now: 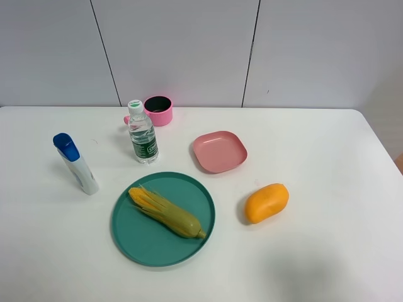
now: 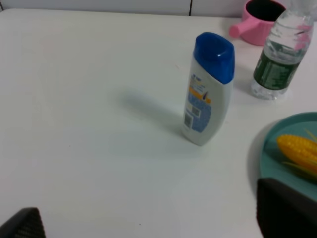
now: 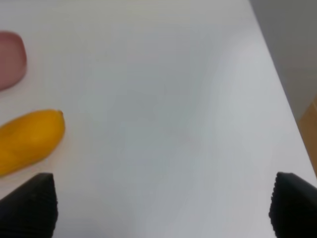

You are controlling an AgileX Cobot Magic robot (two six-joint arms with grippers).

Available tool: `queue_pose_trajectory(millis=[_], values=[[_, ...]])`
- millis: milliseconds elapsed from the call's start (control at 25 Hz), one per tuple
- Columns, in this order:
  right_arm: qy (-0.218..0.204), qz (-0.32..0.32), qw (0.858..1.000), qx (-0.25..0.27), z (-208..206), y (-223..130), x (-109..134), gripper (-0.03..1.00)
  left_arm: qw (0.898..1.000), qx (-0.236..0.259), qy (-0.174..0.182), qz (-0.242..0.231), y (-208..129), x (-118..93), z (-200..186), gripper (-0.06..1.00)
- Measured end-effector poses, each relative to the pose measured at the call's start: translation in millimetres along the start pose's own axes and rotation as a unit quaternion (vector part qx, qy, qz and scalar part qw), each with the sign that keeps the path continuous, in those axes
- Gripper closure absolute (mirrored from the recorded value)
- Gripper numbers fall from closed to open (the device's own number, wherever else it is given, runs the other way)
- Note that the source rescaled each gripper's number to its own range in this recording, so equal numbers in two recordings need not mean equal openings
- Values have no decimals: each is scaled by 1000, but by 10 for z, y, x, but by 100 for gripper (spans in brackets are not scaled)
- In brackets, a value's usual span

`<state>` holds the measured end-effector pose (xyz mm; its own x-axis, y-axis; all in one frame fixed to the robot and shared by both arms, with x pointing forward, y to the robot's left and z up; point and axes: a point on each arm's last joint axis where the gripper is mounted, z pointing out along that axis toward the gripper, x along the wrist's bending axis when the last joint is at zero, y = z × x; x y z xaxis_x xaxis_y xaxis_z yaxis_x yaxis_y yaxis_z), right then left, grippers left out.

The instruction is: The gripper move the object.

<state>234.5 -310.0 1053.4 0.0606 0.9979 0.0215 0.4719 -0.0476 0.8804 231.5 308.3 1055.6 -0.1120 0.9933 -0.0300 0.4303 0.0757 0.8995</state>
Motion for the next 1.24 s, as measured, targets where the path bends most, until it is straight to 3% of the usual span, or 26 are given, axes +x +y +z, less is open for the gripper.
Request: queue_pose_trajectory(millis=[1240], values=[[-15,11,1000,-13,-2,-17,5,3,1000,0,0,0,0,0,0,-6]])
